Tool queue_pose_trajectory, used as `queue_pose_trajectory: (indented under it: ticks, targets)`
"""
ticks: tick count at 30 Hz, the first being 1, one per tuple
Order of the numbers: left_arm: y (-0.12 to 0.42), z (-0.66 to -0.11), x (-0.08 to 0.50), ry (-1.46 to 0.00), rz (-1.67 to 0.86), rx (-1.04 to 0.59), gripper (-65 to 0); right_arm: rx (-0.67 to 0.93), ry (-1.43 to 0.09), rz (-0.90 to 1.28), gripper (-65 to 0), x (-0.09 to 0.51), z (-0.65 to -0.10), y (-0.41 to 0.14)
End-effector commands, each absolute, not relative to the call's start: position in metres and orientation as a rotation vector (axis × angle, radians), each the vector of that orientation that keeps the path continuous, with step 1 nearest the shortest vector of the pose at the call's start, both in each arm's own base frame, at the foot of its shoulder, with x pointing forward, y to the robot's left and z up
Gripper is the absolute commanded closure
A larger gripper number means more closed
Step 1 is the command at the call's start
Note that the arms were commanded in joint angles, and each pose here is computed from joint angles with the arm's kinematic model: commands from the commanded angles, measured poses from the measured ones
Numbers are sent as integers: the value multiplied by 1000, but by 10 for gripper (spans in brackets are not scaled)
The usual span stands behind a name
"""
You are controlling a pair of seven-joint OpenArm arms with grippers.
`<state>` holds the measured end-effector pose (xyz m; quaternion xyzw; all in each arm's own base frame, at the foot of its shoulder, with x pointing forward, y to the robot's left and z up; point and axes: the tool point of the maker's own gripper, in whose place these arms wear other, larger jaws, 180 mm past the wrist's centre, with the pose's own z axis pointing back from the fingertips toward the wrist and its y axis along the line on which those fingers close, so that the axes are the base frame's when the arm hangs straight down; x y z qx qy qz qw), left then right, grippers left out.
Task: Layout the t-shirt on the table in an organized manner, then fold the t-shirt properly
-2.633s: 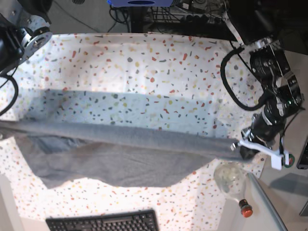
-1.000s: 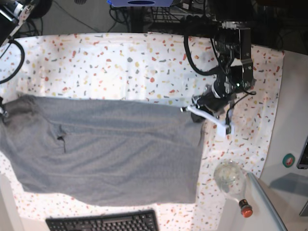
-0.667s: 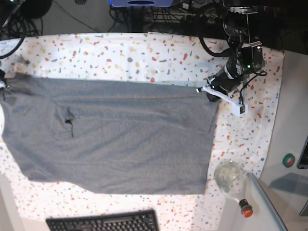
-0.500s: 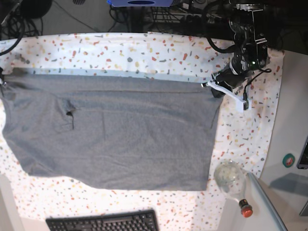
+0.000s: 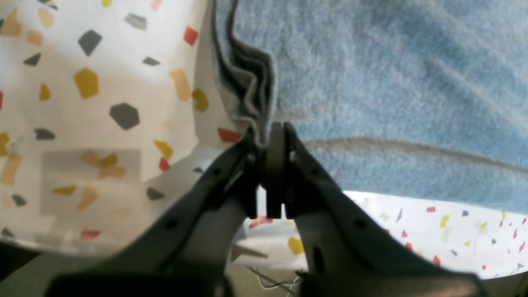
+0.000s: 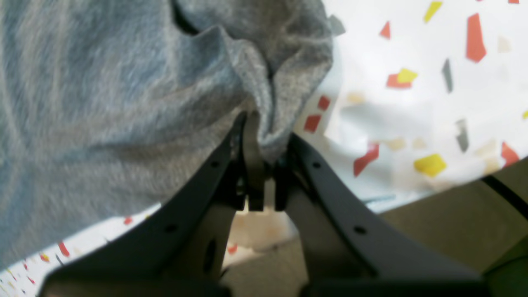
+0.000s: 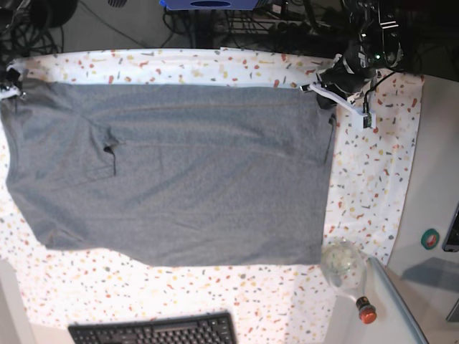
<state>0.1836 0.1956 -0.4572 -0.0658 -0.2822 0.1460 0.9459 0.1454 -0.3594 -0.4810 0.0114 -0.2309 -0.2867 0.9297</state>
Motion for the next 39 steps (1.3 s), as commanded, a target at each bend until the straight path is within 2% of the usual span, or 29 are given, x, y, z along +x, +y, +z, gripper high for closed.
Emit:
queue_pose_trajectory:
  ticks: [1,13,29,33,34,39]
  targets:
    - [200,-451,185,-598,293,-122,0,-8,-514,-569,0,152,-467,-373]
    - [238,-453,158,-572,378,-44,0,-11,-457,-555,0,141,-467,-372]
    - [237,-457,144,-545,382,-40,0,-1,-420,-572,0,134,-471,-369]
    - [237,-457,144,-545,382,-40,0,-8,-427,-633,0,125,-466,-375]
    - [238,-457,144,-546,383,-39,-5,-14,-447,-640,-39,127,-460,-376]
    - [249,-453,143,-556,408,-16,-329,-69,-531,-620,-342,133,-431,-384]
